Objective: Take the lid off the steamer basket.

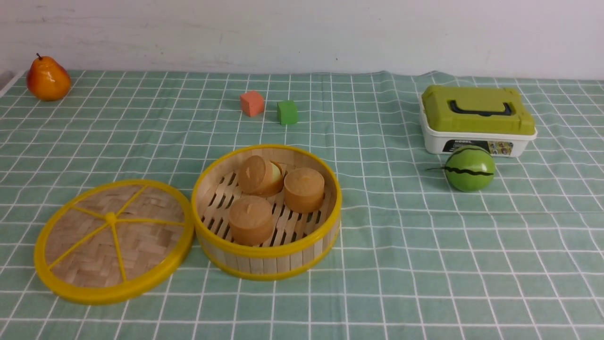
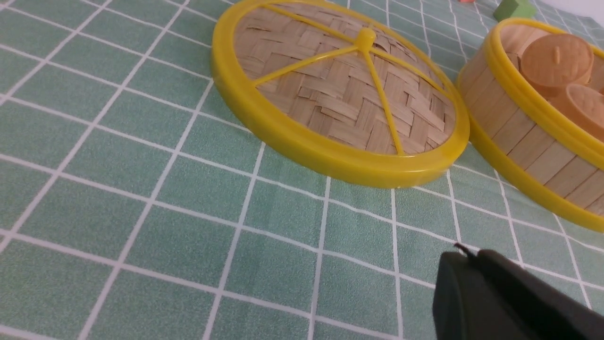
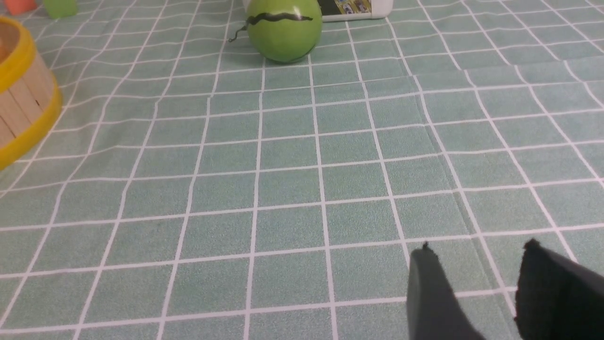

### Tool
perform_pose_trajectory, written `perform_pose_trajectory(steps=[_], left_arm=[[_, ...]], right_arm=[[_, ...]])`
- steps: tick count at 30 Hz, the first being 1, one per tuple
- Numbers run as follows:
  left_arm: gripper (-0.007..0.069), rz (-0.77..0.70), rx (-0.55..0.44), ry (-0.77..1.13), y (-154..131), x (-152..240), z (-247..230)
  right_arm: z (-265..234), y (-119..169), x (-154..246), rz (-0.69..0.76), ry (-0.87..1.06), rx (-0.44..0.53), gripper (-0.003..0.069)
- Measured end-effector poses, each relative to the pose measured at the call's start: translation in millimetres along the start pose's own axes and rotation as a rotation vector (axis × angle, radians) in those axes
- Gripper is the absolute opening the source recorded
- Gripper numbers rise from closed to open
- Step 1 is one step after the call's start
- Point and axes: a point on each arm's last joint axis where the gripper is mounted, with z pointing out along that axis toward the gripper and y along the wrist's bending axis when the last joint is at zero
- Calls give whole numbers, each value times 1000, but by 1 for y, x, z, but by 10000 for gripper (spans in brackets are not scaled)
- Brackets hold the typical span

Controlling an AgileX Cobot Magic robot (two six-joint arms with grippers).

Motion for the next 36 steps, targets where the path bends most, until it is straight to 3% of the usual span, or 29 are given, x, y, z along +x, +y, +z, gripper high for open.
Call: perform_pose_trajectory(steps=[36], left_arm=[[58,0,0,0,0,0,0]], right_arm=[[0,0,0,0,0,0,241]])
